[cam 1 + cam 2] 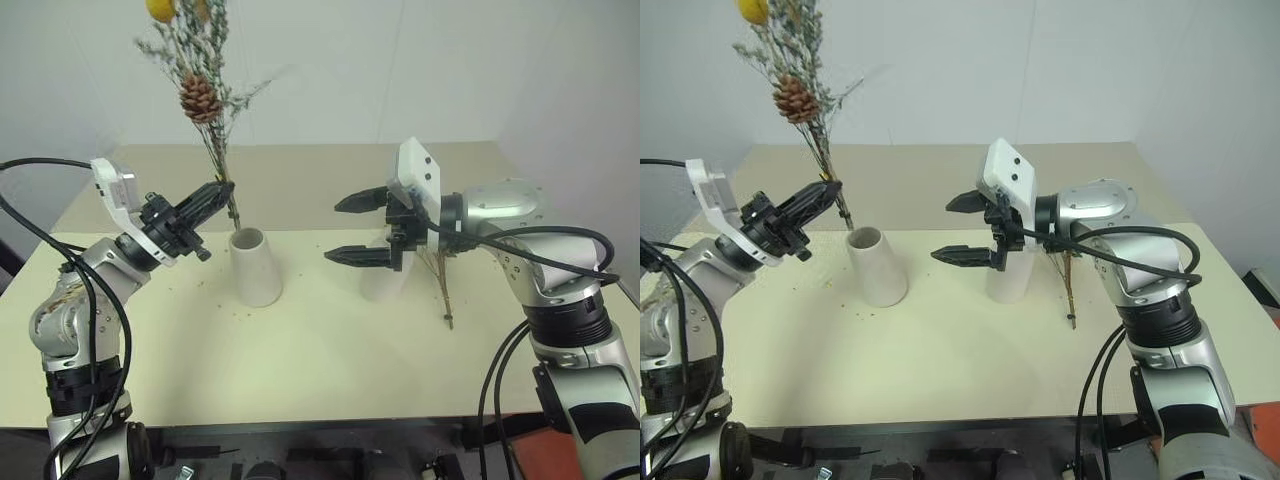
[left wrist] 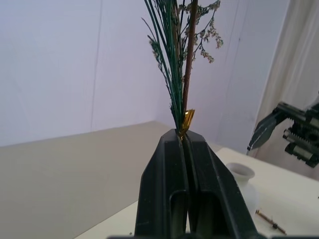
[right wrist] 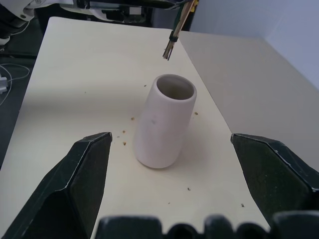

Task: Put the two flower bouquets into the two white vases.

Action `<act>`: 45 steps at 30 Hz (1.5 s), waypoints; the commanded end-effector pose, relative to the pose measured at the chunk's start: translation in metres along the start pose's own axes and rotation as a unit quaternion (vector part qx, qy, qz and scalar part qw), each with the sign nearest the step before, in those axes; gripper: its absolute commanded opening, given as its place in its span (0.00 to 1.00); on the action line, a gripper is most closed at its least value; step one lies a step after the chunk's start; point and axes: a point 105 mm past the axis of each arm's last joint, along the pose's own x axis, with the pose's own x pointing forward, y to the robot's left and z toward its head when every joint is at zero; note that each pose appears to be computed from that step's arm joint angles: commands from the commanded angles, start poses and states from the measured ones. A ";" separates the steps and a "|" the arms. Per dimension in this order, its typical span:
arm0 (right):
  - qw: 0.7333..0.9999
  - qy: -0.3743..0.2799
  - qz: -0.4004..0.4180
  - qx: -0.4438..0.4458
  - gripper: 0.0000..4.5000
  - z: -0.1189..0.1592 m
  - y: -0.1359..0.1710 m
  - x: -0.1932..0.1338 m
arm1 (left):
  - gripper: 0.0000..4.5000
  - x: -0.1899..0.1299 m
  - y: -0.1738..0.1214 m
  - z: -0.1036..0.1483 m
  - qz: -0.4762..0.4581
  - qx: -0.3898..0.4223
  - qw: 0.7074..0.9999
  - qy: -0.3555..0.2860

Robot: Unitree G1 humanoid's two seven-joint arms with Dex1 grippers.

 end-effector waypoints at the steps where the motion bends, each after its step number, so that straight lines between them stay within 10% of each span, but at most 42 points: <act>1: 1.000 -0.015 -0.011 -0.019 1.00 0.014 -0.001 -0.006 | 0.00 0.003 -0.004 0.006 0.005 0.020 1.000 -0.018; 31: 1.000 -0.019 -0.019 -0.016 1.00 0.013 -0.001 -0.006 | 0.00 0.009 0.007 -0.037 0.102 0.022 0.994 0.013; 45: 1.000 -0.019 -0.015 -0.016 1.00 0.012 -0.001 -0.004 | 0.90 -0.009 -0.007 -0.043 0.117 0.037 0.991 0.044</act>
